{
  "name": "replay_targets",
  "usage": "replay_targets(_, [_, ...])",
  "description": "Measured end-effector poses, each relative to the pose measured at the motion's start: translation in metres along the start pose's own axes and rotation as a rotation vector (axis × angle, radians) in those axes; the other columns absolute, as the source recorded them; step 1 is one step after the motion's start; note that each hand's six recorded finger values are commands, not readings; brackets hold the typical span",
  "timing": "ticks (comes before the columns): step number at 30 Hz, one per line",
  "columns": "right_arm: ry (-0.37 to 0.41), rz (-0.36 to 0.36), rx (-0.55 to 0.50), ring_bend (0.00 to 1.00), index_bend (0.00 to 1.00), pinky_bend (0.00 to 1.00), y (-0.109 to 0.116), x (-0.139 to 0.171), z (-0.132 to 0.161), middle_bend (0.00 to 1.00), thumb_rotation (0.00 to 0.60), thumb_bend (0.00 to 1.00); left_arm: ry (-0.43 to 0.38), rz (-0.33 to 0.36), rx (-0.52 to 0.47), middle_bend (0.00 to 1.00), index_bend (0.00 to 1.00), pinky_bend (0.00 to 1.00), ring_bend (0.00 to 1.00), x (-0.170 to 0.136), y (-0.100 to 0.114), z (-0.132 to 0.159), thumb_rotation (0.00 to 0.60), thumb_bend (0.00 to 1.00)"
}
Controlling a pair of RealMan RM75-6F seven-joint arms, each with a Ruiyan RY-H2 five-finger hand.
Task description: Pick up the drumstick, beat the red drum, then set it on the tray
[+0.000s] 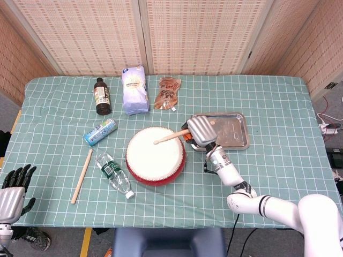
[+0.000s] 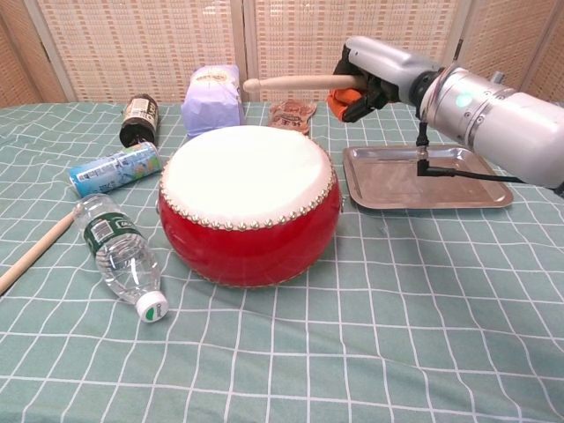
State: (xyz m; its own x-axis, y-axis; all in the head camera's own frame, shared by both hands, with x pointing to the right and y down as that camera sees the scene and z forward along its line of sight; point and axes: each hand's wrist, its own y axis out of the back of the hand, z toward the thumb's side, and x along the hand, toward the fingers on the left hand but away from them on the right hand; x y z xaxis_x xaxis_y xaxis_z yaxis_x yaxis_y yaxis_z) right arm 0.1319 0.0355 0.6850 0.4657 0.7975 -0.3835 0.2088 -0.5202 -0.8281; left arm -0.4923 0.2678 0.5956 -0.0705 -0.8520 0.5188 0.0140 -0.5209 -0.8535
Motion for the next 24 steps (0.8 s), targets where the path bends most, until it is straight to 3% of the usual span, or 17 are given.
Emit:
replay_targets(6, [0.008, 0.085, 0.333, 1.0, 1.0, 1.0, -0.017, 0.001, -0.006, 1.0, 0.6, 1.0, 0.007, -0.007, 0.001, 0.0, 0.0, 0.02, 0.0, -0.001, -0.002, -0.002, 0.6, 0.27])
replay_targets(11, [0.0, 0.095, 0.462, 1.0, 1.0, 1.0, -0.02, 0.002, -0.007, 1.0, 0.6, 1.0, 0.006, -0.006, 0.002, 0.0, 0.0, 0.02, 0.0, -0.001, -0.002, -0.001, 0.6, 0.27])
replay_targets(14, [-0.005, 0.055, 0.419, 1.0, 1.0, 1.0, -0.015, 0.002, -0.004, 1.0, 0.6, 1.0, 0.004, -0.002, 0.003, 0.0, 0.0, 0.02, 0.0, -0.001, -0.001, -0.001, 0.6, 0.27])
replay_targets(21, [-0.022, -0.048, 0.014, 1.0, 1.0, 1.0, -0.001, 0.001, -0.002, 1.0, 0.6, 1.0, -0.003, 0.002, 0.005, 0.0, 0.0, 0.02, 0.0, 0.0, 0.001, 0.002, 0.6, 0.27])
replay_targets(24, [-0.021, -0.069, -0.094, 1.0, 1.0, 1.0, 0.002, 0.001, -0.003, 1.0, 0.6, 1.0, -0.006, 0.003, 0.005, 0.0, 0.0, 0.02, 0.0, 0.0, 0.002, 0.003, 0.6, 0.27])
